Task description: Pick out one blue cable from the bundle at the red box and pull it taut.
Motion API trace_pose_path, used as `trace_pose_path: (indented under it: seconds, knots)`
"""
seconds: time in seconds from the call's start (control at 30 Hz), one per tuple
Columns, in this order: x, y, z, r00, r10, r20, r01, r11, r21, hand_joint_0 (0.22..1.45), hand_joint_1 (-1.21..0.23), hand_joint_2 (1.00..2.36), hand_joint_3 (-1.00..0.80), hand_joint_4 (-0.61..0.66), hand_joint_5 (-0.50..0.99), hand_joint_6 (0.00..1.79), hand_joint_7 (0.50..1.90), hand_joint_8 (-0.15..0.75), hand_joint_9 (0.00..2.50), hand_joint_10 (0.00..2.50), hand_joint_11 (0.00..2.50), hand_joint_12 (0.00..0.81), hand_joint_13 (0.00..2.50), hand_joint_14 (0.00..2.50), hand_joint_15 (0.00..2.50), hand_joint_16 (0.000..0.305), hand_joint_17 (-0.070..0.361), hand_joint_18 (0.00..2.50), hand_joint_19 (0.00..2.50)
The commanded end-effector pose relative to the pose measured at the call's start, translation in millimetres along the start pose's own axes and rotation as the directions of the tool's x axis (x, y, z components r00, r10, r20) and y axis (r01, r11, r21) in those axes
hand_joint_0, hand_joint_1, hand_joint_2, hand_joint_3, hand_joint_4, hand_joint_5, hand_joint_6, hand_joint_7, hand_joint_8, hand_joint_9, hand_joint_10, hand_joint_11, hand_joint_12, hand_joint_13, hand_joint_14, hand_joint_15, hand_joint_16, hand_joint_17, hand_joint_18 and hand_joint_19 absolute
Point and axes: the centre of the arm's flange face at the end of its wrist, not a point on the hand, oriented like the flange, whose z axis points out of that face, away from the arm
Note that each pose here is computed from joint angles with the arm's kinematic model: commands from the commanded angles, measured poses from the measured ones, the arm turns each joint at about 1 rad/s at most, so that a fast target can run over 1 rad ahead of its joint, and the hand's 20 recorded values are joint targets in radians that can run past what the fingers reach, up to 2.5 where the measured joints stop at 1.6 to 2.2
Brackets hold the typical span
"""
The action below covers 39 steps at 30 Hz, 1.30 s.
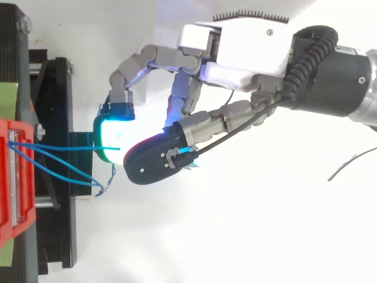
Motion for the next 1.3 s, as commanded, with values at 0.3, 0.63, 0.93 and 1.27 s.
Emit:
trace_pose_path:
  seconds: [0.3, 0.63, 0.93, 1.27]
  knots:
    - [2.6, -4.2, -4.5, 0.9967, 0.062, -0.052, -0.060, 0.9974, 0.041, 0.67, -0.81, 1.03, -0.10, -0.24, -0.13, 0.93, 1.00, 0.285, 1.57, 0.03, 1.42, 0.295, 1.68, 0.02, 1.40, 0.041, 0.093, 1.19, 0.88]
    - [3.6, -4.3, -5.0, 0.9853, 0.139, -0.099, -0.135, 0.9897, 0.048, 0.68, -0.81, 1.03, -0.11, -0.24, -0.13, 0.93, 0.98, 0.260, 1.59, 0.02, 1.74, 0.279, 1.75, 0.01, 1.73, 0.040, 0.090, 1.22, 0.98]
    - [1.8, -4.6, -5.1, 0.9840, 0.147, -0.101, -0.143, 0.9886, 0.049, 0.68, -0.81, 1.02, -0.11, -0.23, -0.13, 0.93, 0.97, 0.255, 1.61, 0.11, 1.87, 0.281, 1.49, 1.33, 1.40, 0.035, 0.079, 1.45, 1.57]
    - [1.8, -4.7, -5.2, 0.9840, 0.147, -0.101, -0.142, 0.9885, 0.050, 0.68, -0.81, 1.02, -0.12, -0.22, -0.13, 0.93, 0.95, 0.240, 1.45, 1.58, 1.47, 0.288, 1.26, 2.50, 1.11, 0.035, 0.078, 1.61, 2.01]
